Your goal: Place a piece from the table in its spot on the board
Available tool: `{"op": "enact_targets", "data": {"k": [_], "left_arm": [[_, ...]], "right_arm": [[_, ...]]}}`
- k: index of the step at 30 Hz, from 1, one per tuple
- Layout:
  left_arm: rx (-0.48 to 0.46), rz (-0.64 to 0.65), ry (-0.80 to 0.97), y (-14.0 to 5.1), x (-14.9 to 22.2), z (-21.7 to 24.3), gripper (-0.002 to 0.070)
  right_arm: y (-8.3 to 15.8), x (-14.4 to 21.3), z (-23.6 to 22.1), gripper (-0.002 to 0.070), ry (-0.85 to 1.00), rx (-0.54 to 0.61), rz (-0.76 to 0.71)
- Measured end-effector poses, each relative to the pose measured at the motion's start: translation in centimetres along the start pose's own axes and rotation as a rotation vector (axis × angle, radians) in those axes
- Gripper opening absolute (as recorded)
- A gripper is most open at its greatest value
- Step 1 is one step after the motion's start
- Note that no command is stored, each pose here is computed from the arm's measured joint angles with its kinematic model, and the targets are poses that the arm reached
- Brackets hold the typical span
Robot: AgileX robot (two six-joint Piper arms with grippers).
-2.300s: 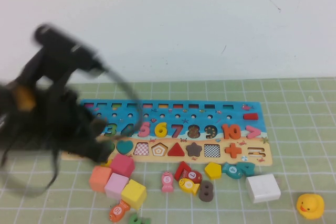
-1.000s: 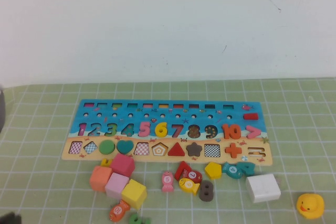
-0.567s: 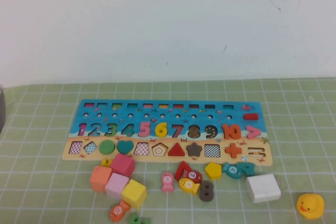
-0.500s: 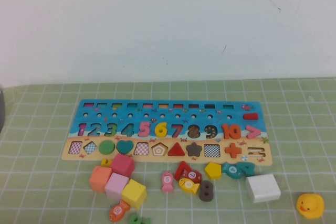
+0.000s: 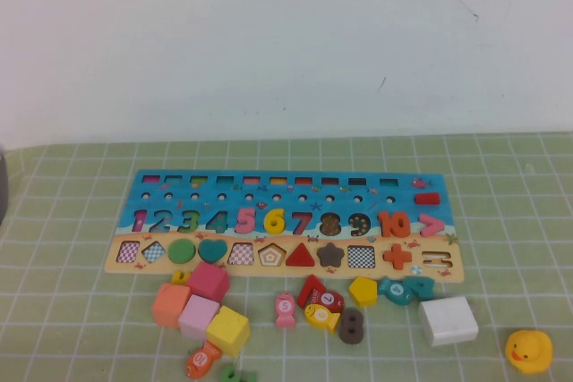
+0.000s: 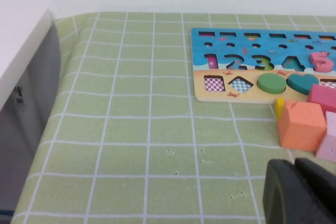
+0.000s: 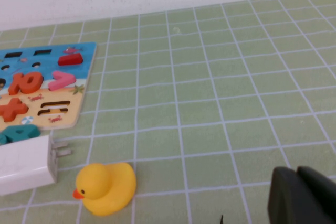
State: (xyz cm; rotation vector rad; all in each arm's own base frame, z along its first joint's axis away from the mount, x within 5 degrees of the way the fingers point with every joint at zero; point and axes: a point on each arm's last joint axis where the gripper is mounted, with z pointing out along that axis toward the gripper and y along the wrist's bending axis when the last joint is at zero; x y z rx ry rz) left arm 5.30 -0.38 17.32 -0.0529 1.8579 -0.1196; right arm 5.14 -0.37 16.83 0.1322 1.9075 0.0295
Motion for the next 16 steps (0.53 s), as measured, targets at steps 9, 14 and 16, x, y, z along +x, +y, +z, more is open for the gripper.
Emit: {"op": "enact_targets", "data": {"k": [9,14,16], "left_arm": [[0.001,-0.003,0.006,-0.02,0.01,-0.02,-0.0001],[0.001,-0.003,0.006,-0.02,0.01,-0.02,-0.0001],[0.001,-0.002,0.006,-0.02,0.01,-0.02,-0.0001]], "right_arm": [[0.0,0.0,0.0,-0.0001,0.0,0.0,0.0],[0.0,0.0,0.0,-0.0001,0.0,0.0,0.0],[0.0,0.0,0.0,-0.0001,0.0,0.0,0.0]]}}
